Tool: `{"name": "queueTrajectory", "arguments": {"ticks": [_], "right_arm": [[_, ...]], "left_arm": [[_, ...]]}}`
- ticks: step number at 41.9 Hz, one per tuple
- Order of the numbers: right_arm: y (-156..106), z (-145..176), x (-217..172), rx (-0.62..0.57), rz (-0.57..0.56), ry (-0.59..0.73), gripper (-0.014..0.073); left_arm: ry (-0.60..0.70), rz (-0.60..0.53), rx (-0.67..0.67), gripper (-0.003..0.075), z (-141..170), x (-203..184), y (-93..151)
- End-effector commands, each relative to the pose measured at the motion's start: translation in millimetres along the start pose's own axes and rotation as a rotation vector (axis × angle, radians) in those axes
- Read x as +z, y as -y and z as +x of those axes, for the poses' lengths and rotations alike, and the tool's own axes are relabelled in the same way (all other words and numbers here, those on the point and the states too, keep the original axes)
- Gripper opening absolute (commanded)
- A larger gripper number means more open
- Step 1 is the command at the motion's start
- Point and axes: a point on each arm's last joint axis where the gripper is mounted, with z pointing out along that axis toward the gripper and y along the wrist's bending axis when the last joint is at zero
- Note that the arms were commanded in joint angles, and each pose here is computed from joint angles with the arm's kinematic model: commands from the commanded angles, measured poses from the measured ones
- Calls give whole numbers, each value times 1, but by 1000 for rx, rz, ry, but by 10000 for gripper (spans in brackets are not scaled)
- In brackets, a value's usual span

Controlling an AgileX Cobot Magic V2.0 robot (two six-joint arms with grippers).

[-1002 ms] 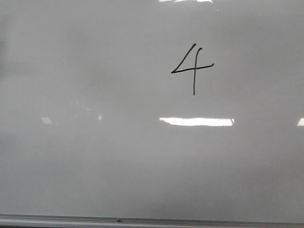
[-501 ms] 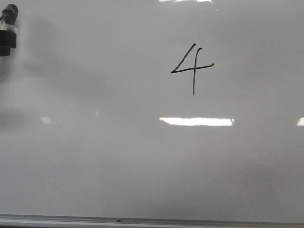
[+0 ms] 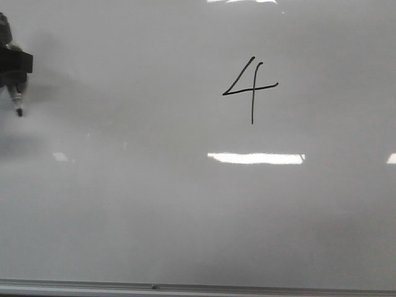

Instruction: Write number 4 on whiteboard

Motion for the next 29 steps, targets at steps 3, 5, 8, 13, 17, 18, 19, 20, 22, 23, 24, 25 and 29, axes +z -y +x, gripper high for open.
{"name": "queueTrajectory", "arguments": {"ticks": [3, 5, 8, 13, 17, 18, 19, 20, 22, 23, 24, 25, 29], "right_arm": [[3, -10, -9, 5, 44, 77, 561], [3, -10, -9, 5, 45, 78, 561], [3, -10, -9, 5, 45, 78, 561], [3, -10, -9, 5, 45, 78, 561], [3, -10, -11, 15, 48, 84, 561], [3, -10, -11, 20, 48, 85, 561], [2, -10, -12, 28, 49, 87, 561], [2, -10, -12, 32, 49, 88, 561], [2, -10, -14, 40, 51, 92, 561], [1, -10, -14, 47, 51, 94, 561], [1, -10, -14, 52, 51, 95, 561], [1, -10, -15, 63, 53, 98, 561], [0, -10, -18, 104, 54, 105, 561]], "left_arm": [[108, 7, -13, 414, -24, -6, 2], [89, 3, -12, 414, -25, -7, 2], [58, -4, -10, 410, -30, -12, 1], [19, -17, -7, 409, -43, -21, 2], [-11, -30, 1, 409, -58, -35, 2], [-21, -33, 1, 409, -60, -38, 2], [-26, -36, 1, 409, -64, -42, 2], [-37, -38, 2, 409, -67, -46, 3], [-66, -43, 10, 409, -73, -55, 4], [-75, -42, 17, 409, -77, -59, 6], [-88, -41, 31, 409, -79, -65, 7], [-98, -39, 47, 409, -81, -70, 9], [-126, -19, 114, 409, -89, -89, 18]]}}
